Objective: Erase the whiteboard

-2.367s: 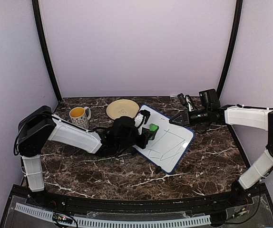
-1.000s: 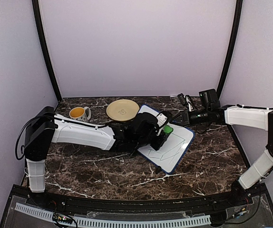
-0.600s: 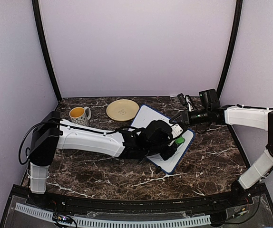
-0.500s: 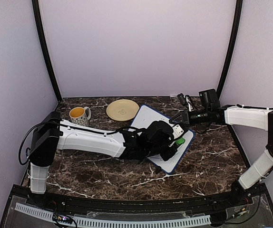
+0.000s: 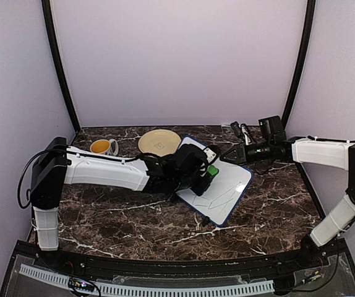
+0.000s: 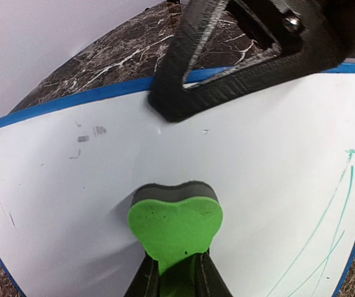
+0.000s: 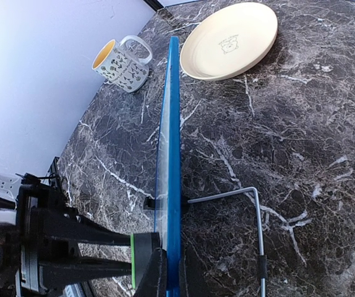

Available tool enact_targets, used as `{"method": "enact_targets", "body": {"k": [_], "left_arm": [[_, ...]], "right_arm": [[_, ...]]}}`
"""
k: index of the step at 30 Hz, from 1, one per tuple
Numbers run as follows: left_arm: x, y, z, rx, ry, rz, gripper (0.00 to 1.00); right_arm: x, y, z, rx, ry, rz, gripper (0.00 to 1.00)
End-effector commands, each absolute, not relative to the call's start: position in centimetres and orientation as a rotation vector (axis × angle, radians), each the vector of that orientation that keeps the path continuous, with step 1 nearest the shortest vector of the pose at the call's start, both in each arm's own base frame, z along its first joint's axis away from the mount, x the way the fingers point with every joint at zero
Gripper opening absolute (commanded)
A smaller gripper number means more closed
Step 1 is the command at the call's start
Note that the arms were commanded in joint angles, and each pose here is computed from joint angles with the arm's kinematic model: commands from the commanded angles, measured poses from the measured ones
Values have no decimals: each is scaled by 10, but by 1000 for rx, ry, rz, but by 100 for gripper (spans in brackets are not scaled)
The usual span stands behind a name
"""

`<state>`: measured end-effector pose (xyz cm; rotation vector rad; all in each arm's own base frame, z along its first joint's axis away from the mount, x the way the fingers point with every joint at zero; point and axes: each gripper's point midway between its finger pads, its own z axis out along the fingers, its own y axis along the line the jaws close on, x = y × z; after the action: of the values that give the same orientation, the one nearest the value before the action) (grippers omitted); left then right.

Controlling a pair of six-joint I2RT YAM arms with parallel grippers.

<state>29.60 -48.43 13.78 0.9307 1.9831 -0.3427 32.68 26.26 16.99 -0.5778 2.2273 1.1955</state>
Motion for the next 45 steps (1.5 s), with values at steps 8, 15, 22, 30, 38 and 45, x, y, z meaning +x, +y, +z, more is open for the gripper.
{"method": "enact_targets", "body": {"k": [8, 15, 22, 30, 38, 45], "left_arm": [[288, -487, 117, 1052, 1978, -302, 0], [291, -487, 120, 1047, 2000, -310, 0], [285, -464, 81, 1057, 2081, -285, 0], [268, -430, 32, 1037, 2183, -248, 0], [257, -400, 6, 1000, 2220, -223, 0], [253, -392, -4, 985, 2219, -236, 0]], "right_arm": [[308, 269, 155, -644, 2272, 1205, 0], [307, 269, 156, -649, 2268, 1207, 0], [307, 269, 155, -650, 2268, 1206, 0], [307, 268, 155, -650, 2269, 1205, 0], [307, 268, 155, -651, 2270, 1204, 0], [307, 268, 155, -650, 2274, 1203, 0]]}}
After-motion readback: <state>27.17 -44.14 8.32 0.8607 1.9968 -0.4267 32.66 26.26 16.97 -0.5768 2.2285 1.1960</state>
